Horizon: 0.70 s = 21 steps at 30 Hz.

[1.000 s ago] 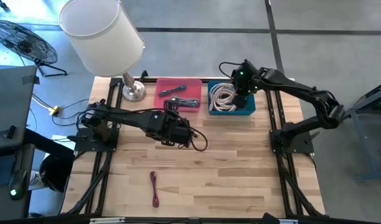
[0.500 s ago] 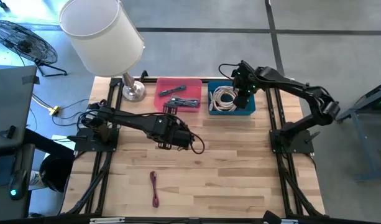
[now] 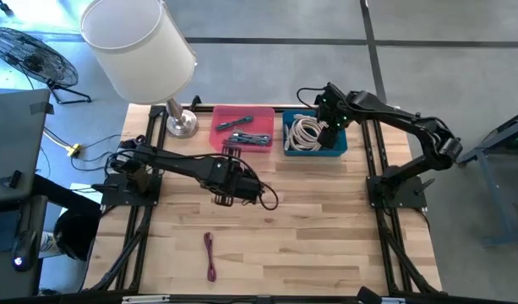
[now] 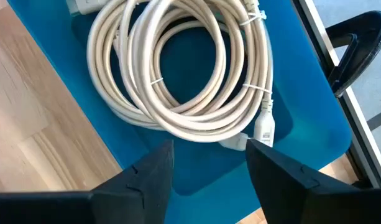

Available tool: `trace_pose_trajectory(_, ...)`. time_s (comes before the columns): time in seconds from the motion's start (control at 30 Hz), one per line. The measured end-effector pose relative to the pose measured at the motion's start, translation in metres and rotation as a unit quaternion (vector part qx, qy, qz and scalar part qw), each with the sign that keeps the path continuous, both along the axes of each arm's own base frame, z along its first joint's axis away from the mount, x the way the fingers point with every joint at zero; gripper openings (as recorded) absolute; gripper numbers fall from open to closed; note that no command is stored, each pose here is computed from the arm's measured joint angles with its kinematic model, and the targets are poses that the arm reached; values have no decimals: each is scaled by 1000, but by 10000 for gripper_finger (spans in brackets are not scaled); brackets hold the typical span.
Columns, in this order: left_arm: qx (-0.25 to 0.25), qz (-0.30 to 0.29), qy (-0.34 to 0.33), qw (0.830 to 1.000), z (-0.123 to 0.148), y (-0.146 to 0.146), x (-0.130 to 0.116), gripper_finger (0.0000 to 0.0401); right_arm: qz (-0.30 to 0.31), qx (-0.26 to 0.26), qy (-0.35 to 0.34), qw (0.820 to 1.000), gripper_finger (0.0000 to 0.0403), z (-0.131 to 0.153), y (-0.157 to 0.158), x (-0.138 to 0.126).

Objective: Pick & Place USB Port
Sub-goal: Put the black and pink charger cable into the red bin

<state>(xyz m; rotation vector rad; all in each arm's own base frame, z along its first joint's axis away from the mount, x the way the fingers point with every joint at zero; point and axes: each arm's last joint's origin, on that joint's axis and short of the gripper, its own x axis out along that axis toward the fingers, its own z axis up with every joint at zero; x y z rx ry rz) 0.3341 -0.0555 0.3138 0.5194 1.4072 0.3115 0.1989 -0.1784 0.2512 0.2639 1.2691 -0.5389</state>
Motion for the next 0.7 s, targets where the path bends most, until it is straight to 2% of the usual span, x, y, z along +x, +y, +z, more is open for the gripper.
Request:
trace_pose_trajectory(0.13,-19,9,43,999,-9,0,-7,115,3,3,7,1000,192,0,1,-1)
trace_pose_trajectory(0.2,-48,24,72,996,-11,-1,-12,115,9,7,14,1000,193,-1,2,-2)
trace_pose_trajectory(0.3,-149,42,91,984,-15,-6,-14,115,28,14,29,999,192,0,5,-6)
trace_pose_trajectory(0.4,-268,64,108,955,-11,-15,-20,115,38,14,33,999,193,4,9,-9)
trace_pose_trajectory(0.47,-314,75,116,939,-10,-23,-22,115,50,8,31,998,192,9,13,-11)
trace_pose_trajectory(0.57,-330,69,122,933,-8,-33,-26,115,75,-4,26,997,194,20,26,-15)
trace_pose_trajectory(0.7,-291,46,116,949,-8,-44,-29,115,107,-31,11,994,194,45,53,-33)
